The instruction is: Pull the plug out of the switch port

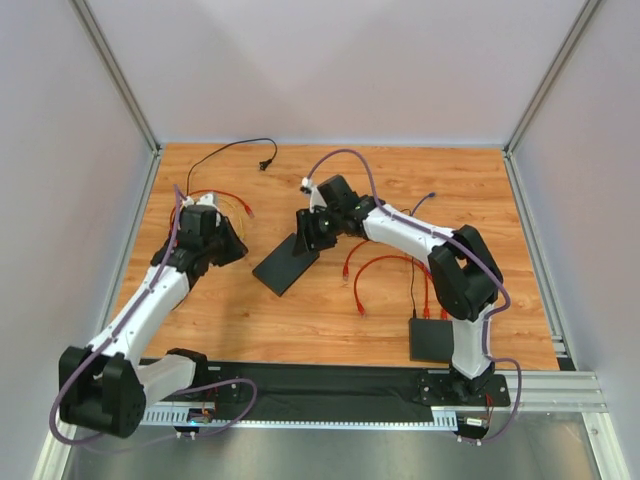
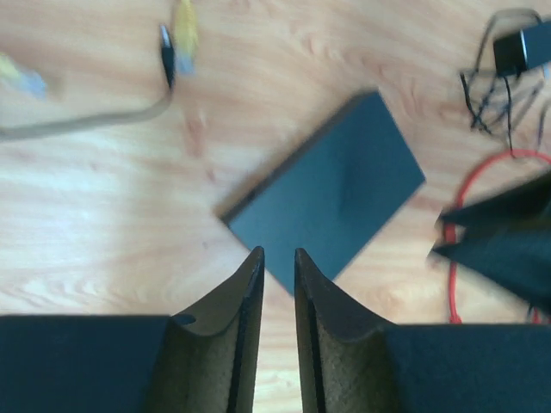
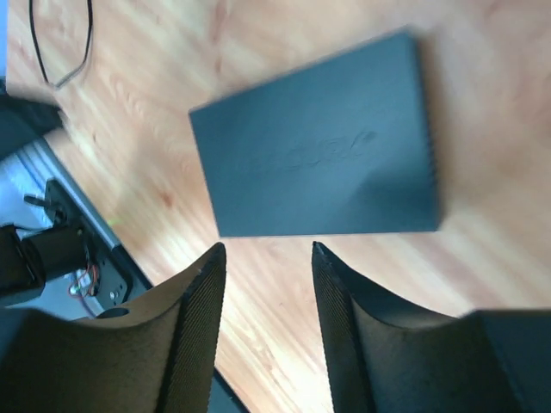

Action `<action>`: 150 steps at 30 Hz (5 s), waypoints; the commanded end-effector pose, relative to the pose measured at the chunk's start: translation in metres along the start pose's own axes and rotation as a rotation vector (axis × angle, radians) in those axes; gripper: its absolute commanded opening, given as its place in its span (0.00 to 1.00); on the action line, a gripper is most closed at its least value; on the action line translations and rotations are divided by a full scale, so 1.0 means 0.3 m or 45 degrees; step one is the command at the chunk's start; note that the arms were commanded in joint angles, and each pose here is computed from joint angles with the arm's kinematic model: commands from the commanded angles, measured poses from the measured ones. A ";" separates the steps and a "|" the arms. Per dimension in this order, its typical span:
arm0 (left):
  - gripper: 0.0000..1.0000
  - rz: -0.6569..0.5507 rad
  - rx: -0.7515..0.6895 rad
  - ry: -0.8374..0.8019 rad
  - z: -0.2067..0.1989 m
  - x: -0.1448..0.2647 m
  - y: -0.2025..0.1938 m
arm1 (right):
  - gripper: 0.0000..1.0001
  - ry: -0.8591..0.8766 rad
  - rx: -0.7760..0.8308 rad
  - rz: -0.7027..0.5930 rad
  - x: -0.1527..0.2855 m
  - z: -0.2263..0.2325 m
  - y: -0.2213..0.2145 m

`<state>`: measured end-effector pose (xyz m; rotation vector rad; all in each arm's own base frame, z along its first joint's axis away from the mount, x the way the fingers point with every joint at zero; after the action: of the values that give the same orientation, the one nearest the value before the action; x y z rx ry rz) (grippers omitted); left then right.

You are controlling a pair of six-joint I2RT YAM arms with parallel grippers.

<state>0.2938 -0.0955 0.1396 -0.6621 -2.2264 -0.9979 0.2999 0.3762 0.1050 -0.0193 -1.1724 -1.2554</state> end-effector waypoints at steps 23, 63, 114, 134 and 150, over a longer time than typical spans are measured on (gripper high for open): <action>0.48 0.402 0.523 -0.261 0.044 -0.113 -0.356 | 0.56 -0.043 0.134 0.144 -0.073 -0.210 0.079; 0.35 0.308 0.375 -0.079 0.066 -0.303 -0.076 | 0.35 0.098 -0.320 0.040 -0.186 -0.098 -0.055; 0.50 0.577 -0.040 -0.870 -0.238 0.364 -0.375 | 0.41 -1.432 -1.658 -0.194 0.889 -0.456 -0.873; 0.49 0.647 -0.129 -0.815 -0.289 0.340 -0.431 | 0.00 -1.403 -1.782 -0.120 0.841 -0.398 -0.995; 0.49 0.643 -0.098 -0.781 -0.322 0.289 -0.429 | 0.00 -1.450 -1.712 0.069 0.819 -0.414 -1.026</action>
<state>0.1719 -0.2226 0.1679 -1.6269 -2.2602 -0.6664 0.1151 0.0144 0.0437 -1.9308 -0.8756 -1.8231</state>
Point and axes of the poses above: each gripper's point midway between its finger pads, its own x axis back along the fingers, its own z axis along the line the jaws close on, y = z × x, the point moved 1 cm from there along x, back along the fingers, and after that the axes turned 14 degrees about x, right-handed, at the moved point
